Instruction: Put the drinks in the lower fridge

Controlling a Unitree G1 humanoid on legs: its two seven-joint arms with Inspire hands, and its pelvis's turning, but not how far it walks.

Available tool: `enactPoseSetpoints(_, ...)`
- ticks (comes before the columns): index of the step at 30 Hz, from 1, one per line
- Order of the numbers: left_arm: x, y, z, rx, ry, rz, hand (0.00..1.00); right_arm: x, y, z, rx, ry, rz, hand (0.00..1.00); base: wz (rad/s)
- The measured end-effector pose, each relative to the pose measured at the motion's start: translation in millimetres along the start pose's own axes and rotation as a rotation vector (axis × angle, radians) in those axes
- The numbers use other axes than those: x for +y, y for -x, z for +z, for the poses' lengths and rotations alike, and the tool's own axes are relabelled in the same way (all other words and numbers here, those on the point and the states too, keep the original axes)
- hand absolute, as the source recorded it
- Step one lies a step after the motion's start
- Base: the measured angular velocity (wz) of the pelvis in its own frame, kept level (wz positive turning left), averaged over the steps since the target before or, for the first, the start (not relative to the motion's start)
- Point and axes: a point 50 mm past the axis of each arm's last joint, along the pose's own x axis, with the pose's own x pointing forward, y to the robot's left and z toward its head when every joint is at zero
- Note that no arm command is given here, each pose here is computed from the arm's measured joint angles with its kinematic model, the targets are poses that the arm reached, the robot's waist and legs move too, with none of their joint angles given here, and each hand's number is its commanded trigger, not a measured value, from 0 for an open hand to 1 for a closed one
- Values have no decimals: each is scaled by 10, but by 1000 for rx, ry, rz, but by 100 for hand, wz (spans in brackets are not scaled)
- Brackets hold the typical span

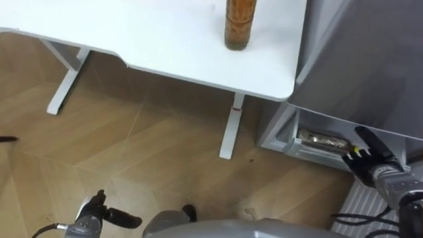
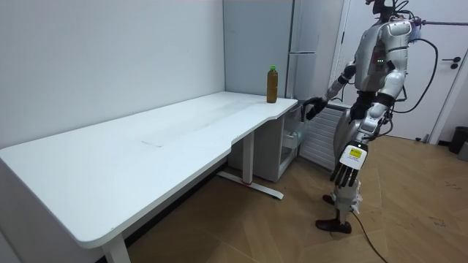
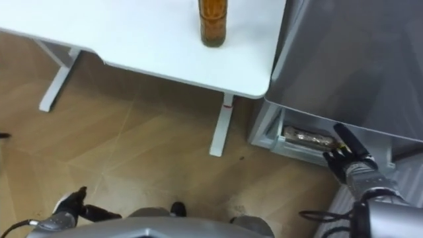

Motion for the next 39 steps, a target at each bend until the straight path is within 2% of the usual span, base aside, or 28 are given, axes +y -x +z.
enactPoseSetpoints(5, -14, 16, -75, 5, -1, -3, 0, -444, 110, -198, 42, 31, -80, 0, -4)
enactPoseSetpoints(9, -63, 60, -250, 33, -13, -13, 0, -795, 248, -508, 131, 79, -151, 0, -11)
enactPoseSetpoints(13, -143, 84, -327, 54, -4, -31, 0, -1019, 374, -775, 241, 238, -203, 0, -15)
enactPoseSetpoints(16, -240, 100, -348, 61, 6, -51, 0, -1040, 404, -923, 315, 387, -209, 0, -19)
enactPoseSetpoints(21, -390, 109, -306, 56, 27, -77, 0, -1132, 489, -1143, 406, 514, -252, 0, -8)
enactPoseSetpoints(28, -402, 93, -271, 66, 37, -84, 0, -1074, 462, -1174, 438, 741, -232, 0, -19)
enactPoseSetpoints(39, -408, 62, -278, 118, 28, -123, 0, -912, 371, -1090, 399, 918, -162, 0, -16)
